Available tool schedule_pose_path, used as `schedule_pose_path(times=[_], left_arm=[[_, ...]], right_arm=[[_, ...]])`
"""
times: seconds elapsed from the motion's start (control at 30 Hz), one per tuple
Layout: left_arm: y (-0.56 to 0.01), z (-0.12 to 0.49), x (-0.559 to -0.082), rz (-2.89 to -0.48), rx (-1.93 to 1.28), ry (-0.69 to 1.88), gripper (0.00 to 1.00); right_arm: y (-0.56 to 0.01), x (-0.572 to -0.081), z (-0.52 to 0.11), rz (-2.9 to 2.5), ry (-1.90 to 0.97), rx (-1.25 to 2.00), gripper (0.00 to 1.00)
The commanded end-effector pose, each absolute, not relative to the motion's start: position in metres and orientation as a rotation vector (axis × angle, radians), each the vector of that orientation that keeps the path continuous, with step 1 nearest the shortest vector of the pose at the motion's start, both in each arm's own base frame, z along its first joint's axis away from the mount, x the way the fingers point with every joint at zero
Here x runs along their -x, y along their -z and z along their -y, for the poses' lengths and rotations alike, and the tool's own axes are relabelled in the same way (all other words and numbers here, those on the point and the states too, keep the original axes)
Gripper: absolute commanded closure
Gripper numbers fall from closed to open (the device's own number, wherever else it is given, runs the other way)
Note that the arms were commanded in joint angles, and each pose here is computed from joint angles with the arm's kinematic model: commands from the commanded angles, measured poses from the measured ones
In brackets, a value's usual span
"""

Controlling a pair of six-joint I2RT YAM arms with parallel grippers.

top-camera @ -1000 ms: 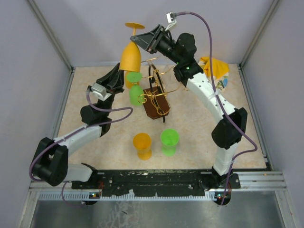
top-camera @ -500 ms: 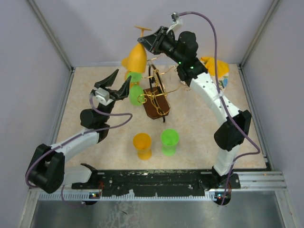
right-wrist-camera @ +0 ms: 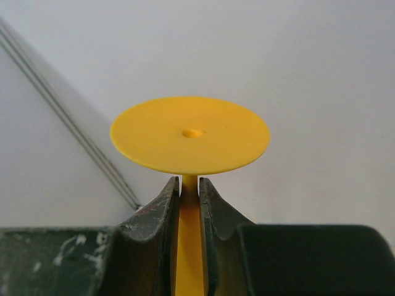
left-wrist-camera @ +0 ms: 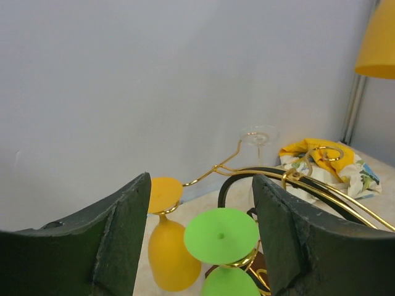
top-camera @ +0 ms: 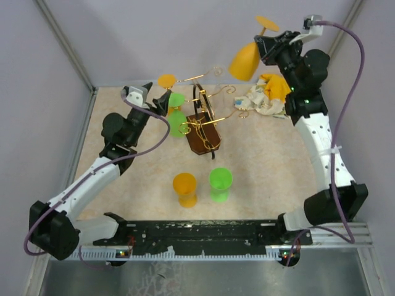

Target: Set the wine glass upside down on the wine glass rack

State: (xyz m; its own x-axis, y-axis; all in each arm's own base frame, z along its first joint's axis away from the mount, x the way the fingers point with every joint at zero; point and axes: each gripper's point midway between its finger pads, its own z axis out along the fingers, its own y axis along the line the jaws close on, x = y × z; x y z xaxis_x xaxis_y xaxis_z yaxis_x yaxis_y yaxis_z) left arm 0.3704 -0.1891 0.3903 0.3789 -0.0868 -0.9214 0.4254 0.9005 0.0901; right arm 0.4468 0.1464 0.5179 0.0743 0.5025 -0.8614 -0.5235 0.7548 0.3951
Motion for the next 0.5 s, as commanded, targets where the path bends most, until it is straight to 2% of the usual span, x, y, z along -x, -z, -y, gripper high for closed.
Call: schedule_pose_path(times=[0.0,0.23,0.47], left_arm=[[-0.394,0.164,-0.382,-1.297,-0.274,0.288,0.28],[-0.393,0.136,-0.387,-1.365,-0.194,0.398,0.28],[-0.383,0.130,-0.385,-1.376,-0.193,0.386,0.28]], right_arm=[[-0.516,-0.424,-0.108,-1.255,-0.499,0.030,1.00],[-0.433,-0.419,-0.078,-1.352,-0.288,0.004,1.00],[-0.392,-0.421,-0.066,-1.314,-0.182,0.019,1.00]])
